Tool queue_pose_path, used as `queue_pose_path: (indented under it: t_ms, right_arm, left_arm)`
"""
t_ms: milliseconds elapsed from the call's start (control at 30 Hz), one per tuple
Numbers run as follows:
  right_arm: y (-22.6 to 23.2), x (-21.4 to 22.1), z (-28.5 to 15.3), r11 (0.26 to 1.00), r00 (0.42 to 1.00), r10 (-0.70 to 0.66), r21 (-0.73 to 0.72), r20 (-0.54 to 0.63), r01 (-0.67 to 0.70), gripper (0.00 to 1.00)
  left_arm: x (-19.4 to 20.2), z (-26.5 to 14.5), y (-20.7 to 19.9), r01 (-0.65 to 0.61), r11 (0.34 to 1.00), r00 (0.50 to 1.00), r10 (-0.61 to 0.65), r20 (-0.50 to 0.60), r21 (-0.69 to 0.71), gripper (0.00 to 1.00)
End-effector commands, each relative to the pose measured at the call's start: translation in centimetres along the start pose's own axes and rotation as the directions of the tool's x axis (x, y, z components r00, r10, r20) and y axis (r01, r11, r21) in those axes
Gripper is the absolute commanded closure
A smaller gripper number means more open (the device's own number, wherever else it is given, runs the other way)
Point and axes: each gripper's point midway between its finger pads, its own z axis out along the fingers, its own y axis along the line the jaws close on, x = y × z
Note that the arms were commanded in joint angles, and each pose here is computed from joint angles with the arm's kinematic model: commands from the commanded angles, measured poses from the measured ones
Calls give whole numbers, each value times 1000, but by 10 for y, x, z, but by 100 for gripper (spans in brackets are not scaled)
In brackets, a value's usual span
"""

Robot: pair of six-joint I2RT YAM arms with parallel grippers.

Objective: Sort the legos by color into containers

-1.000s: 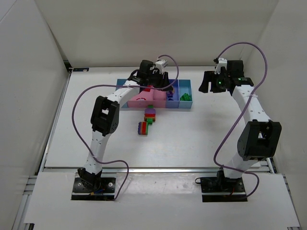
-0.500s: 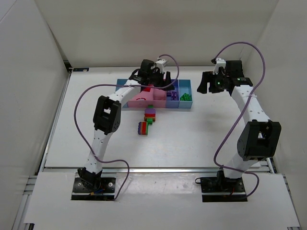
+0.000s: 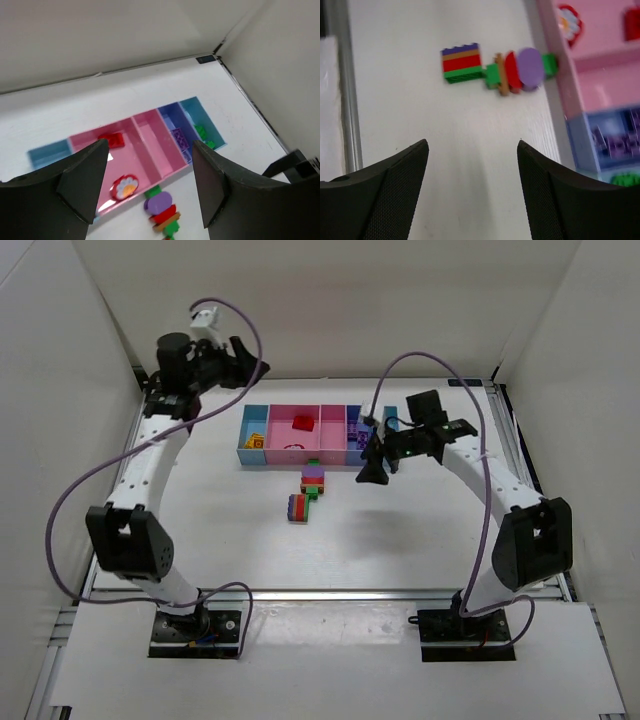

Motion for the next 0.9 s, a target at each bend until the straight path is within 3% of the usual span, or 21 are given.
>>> queue_pose_path:
  t_ms: [0, 33, 200, 267, 367, 500, 567, 867]
  right_arm:
    - [56, -13, 14, 920, 946, -313, -220, 84, 324, 25]
    - [58, -11, 20, 880, 914, -395, -246, 96, 406, 25]
    - [70, -13, 52, 870, 938, -344, -364, 36, 333, 24]
    - [68, -21, 63, 903, 963, -269, -347, 3, 253, 22]
    - [70, -14, 102, 931, 953, -278, -280, -124, 235, 21]
    - [84, 0, 132, 921, 924, -330, -282, -193, 270, 19]
    - [93, 9, 144, 920, 913, -334, -289, -234, 263, 18]
    - [70, 30, 179, 952, 889, -305, -131, -341, 276, 16]
  left_arm:
    - [31, -36, 19, 58, 997, 994, -62, -87, -47, 22]
    - [30, -52, 20, 61, 996, 994, -66, -87, -64, 22]
    - [56, -95, 47, 83, 981, 991, -100, -91, -174, 22]
    - [55, -108, 46, 61, 980, 994, -76, -76, -187, 21]
    - [71, -121, 53, 70, 971, 992, -92, -90, -229, 21]
    - [75, -133, 64, 98, 954, 988, -128, -87, -284, 20]
    - [75, -139, 70, 120, 938, 985, -154, -79, -325, 15]
    - [82, -154, 86, 170, 906, 977, -206, -52, -388, 5]
